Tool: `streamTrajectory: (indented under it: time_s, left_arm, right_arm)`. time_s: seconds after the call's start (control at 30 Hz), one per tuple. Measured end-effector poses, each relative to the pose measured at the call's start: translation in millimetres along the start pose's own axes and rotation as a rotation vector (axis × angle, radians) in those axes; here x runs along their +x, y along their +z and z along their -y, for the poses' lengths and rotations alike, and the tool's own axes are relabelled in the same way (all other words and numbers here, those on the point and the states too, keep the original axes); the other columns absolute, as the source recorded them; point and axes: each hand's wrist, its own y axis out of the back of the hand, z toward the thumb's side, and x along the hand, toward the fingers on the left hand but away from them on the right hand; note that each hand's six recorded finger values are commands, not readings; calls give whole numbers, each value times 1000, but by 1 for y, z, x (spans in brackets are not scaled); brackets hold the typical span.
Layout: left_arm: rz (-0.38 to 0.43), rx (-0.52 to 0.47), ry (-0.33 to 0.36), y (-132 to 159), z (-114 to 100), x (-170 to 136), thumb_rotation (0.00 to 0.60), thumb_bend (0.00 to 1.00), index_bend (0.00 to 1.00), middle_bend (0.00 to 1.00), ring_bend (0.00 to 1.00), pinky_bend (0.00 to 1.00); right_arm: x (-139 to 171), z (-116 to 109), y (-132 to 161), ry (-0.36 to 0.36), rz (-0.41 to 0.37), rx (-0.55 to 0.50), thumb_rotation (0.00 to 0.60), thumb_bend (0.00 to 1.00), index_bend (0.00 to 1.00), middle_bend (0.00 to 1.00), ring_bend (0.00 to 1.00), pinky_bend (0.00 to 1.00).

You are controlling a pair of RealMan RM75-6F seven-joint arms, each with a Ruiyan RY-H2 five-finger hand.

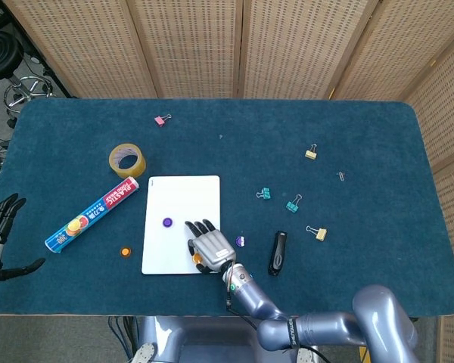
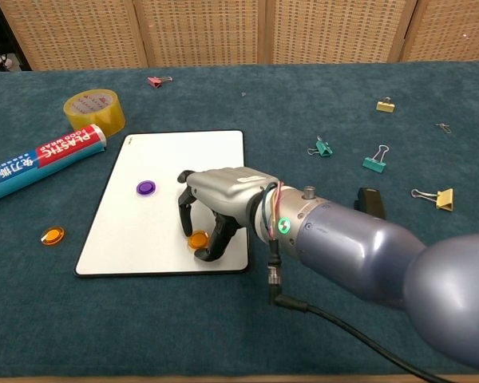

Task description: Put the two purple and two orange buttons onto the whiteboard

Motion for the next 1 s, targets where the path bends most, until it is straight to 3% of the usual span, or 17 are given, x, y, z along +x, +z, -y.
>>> streamTrajectory:
  time_s: [0.2, 0.4, 0.7, 0.9, 1.0]
  left_arm:
    - [0, -1, -1, 0, 0, 0, 600, 32, 0, 0, 0, 0]
    - [1, -6, -2, 0, 0, 0, 600, 32, 0, 0, 0, 0]
    - [1, -6, -5, 0, 1, 0, 600, 32, 0, 0, 0, 0]
    - [5, -7, -9, 1, 2, 0, 600, 33, 0, 0, 0, 0]
    - [7, -4, -11, 2, 2, 0, 600, 32, 0, 0, 0, 0]
  right_arm:
    - [0, 1, 1, 1, -2, -5, 600, 411, 484, 0, 0, 0]
    - [2, 1, 3, 9, -14, -17, 600, 410, 296, 0, 0, 0]
    - [6, -6, 6, -1, -32, -39, 600, 410, 276, 0, 0, 0]
    - [15, -29, -6, -60, -21, -8, 600, 389, 248, 0, 0, 0]
    - [21, -40, -21, -88, 4, 24, 600, 315, 242, 0, 0, 0]
